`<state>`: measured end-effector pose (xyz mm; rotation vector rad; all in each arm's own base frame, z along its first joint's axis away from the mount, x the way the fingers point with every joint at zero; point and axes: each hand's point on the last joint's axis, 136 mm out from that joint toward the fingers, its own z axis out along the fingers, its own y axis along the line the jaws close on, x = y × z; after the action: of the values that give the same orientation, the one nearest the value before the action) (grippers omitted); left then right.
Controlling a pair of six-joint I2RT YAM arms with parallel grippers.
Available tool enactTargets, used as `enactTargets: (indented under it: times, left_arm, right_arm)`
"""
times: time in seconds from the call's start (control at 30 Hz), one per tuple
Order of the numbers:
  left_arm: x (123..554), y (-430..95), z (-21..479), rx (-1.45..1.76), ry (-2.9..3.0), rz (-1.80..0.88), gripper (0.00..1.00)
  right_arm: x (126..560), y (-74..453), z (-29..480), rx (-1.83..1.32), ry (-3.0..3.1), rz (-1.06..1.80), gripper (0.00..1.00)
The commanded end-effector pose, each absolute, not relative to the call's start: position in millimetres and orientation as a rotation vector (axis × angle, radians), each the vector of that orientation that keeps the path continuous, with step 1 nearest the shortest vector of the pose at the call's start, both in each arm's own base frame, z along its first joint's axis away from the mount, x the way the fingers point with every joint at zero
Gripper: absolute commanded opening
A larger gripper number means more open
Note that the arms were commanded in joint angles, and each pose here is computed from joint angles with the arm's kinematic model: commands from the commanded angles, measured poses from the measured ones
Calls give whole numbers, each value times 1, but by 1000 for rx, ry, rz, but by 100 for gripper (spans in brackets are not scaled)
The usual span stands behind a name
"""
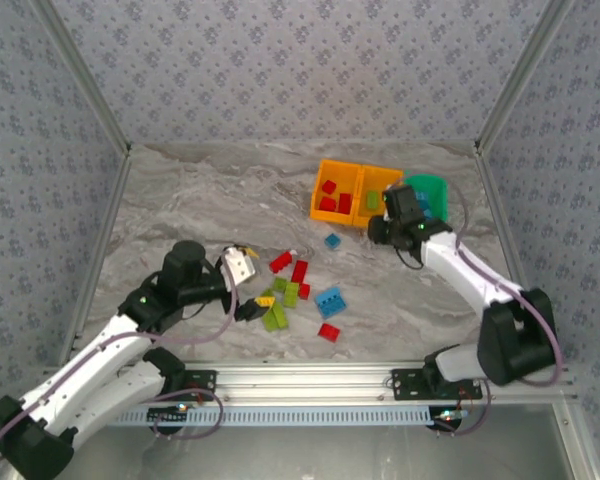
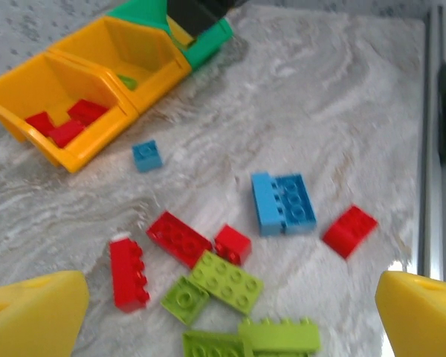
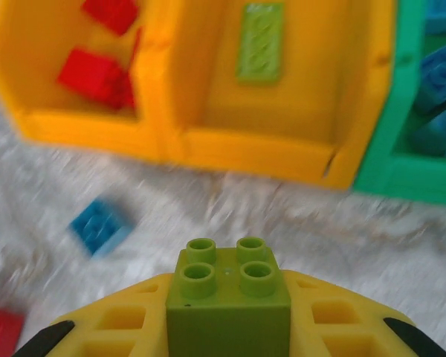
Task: Sort the legos into containers by color
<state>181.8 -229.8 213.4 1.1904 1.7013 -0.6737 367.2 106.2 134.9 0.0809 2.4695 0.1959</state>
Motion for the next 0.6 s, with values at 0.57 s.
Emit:
enactTargets:
  times: [0.57]
  left_arm:
    - [234,-232,222,911,2089,-586,99]
  right_arm:
    - [394,125,177,-15,2422,338,58]
